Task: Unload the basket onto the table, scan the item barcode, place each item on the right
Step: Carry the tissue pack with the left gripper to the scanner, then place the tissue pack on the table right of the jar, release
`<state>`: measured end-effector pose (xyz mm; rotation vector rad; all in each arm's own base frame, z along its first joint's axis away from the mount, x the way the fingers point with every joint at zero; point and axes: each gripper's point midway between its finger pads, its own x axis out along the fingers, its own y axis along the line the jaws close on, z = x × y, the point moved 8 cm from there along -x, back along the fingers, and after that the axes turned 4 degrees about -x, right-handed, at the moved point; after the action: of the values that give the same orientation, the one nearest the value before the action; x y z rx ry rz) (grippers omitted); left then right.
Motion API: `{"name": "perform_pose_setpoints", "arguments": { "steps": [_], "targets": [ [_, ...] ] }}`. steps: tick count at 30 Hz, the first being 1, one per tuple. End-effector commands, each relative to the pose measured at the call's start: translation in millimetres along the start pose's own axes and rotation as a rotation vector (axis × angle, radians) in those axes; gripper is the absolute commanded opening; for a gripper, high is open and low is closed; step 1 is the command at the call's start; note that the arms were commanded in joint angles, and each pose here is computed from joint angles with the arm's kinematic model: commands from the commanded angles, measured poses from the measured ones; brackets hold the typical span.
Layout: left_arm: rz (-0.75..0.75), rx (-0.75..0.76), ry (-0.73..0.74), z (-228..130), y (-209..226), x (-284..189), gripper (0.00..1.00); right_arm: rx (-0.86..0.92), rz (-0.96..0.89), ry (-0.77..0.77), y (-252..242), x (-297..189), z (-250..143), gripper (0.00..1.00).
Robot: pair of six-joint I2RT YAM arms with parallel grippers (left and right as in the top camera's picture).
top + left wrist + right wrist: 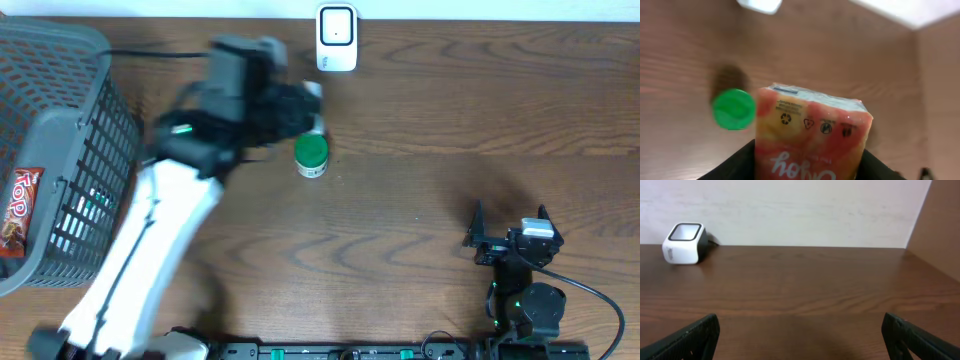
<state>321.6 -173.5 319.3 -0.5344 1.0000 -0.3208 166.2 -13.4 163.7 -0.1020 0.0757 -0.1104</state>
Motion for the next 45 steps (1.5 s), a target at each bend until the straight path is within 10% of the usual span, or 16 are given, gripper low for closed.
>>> {"name": "perform_pose_setpoints", "arguments": {
  "steps": [1,15,27,33,42,45],
  "targets": [
    [0.074,0.068,0.043,-19.0,-13.3,45.9,0.54,-0.008,0.014,-0.002,2.0,-0.4,-0.1,0.99],
    [0.119,0.599,0.429,-148.1,-20.8,206.8,0.54,-0.008,0.014,-0.002,2.0,-0.4,-0.1,0.99],
    [0.213,0.954,0.424,-141.8,1.8,222.0,0.54,-0.008,0.014,-0.002,2.0,-0.4,-0.1,0.99],
    [0.253,0.856,0.388,-135.1,5.0,222.8,0.65,-0.008,0.014,-0.002,2.0,-0.4,-0.1,0.99],
    [0.391,0.269,0.14,-116.9,5.2,226.1,0.66,-0.008,0.014,-0.002,2.0,-0.4,-0.1,0.99],
    [0.371,0.257,0.12,-113.4,0.6,225.4,0.86,-0.008,0.014,-0.002,2.0,-0.4,-0.1,0.99]
  ]
}}
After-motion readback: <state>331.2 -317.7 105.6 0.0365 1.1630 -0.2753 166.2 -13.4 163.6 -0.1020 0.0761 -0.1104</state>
